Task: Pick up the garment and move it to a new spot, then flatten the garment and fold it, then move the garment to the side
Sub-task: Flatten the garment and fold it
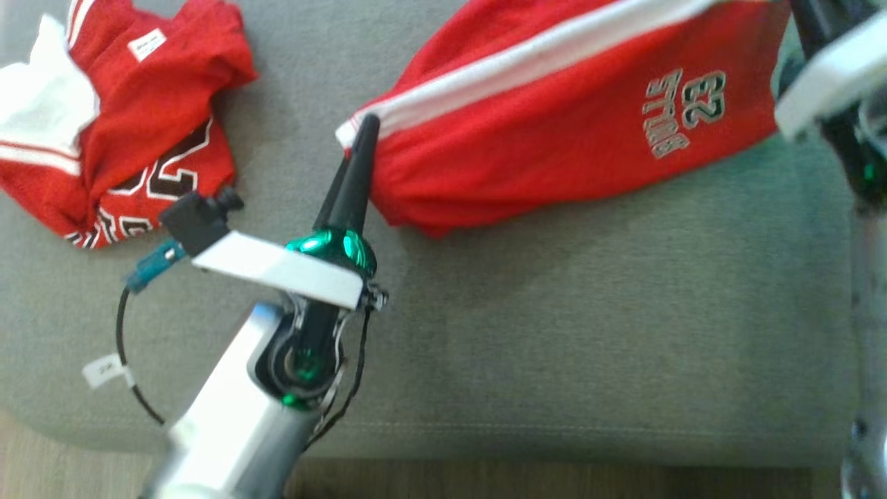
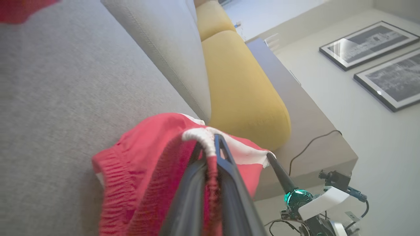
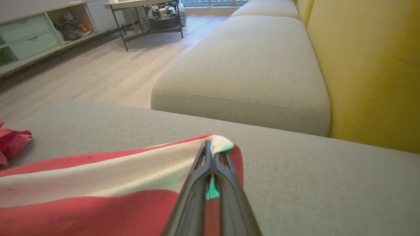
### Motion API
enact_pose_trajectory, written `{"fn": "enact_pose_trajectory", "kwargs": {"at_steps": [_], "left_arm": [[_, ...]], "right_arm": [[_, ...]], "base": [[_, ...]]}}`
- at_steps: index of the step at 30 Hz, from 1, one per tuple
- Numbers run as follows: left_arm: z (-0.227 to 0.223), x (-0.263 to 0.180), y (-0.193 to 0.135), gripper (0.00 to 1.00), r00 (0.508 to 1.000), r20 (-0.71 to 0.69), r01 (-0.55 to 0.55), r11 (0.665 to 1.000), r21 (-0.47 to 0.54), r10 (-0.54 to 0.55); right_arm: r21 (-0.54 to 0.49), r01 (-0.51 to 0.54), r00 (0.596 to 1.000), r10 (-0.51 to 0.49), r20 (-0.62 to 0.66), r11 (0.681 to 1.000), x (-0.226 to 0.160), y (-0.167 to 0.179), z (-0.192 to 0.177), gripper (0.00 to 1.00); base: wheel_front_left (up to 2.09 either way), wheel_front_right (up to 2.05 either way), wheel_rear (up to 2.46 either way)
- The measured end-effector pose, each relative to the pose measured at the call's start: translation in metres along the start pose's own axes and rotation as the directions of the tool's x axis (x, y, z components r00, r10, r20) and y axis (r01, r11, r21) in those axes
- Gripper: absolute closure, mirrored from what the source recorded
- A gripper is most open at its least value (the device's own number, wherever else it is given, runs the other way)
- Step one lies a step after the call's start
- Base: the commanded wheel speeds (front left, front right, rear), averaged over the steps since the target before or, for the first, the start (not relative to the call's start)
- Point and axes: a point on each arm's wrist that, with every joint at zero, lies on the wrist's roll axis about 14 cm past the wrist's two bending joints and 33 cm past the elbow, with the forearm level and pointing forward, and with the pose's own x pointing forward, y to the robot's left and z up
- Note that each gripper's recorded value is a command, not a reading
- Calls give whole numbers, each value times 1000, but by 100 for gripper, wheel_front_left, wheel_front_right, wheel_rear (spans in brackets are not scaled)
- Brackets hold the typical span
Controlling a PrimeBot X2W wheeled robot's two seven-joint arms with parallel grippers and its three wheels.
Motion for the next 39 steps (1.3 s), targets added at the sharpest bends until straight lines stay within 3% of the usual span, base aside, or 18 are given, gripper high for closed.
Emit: {"fn": "enact_pose_trajectory", "kwargs": {"at_steps": [12,16,17,18,19,20,21,26,29,34,39], "left_arm": [[23,30,46,100,991,70,-113,993,-22,114],[22,34,56,80,989,62,-137,991,-4,137],[22,36,56,73,989,60,-137,991,4,137],[23,37,56,64,989,61,-136,991,11,135],[24,38,56,51,989,62,-136,991,15,135],[25,37,56,12,989,64,-137,990,20,136],[25,37,55,0,989,66,-137,990,25,135],[23,25,55,0,988,60,-147,986,76,142],[30,11,52,0,989,73,-142,968,207,130],[49,-9,38,0,990,117,-122,864,488,73],[41,-33,24,0,992,115,-108,781,615,46]], "right_arm": [[-136,-112,988,95,-125,984,97,38,-34,100],[-148,-138,981,115,-156,979,110,48,-52,99],[-145,-144,980,120,-160,979,112,51,-56,73],[-142,-149,979,126,-161,979,113,53,-59,26],[-133,-153,979,132,-153,979,113,56,-59,0],[-123,-157,980,139,-145,980,112,58,-59,0],[-110,-162,980,146,-138,981,110,61,-59,0],[-54,-148,987,144,-64,988,103,60,-39,0],[-19,-131,990,130,-53,991,91,55,-33,0],[-7,-83,973,80,-217,997,56,34,-77,0],[-14,-31,958,26,-286,999,43,12,-93,0]], "base": [[0,0,0],[0,0,0],[0,0,0],[0,0,0],[0,0,0],[0,0,0],[0,0,0],[0,0,0],[0,0,0],[0,0,0],[0,0,0]]}}
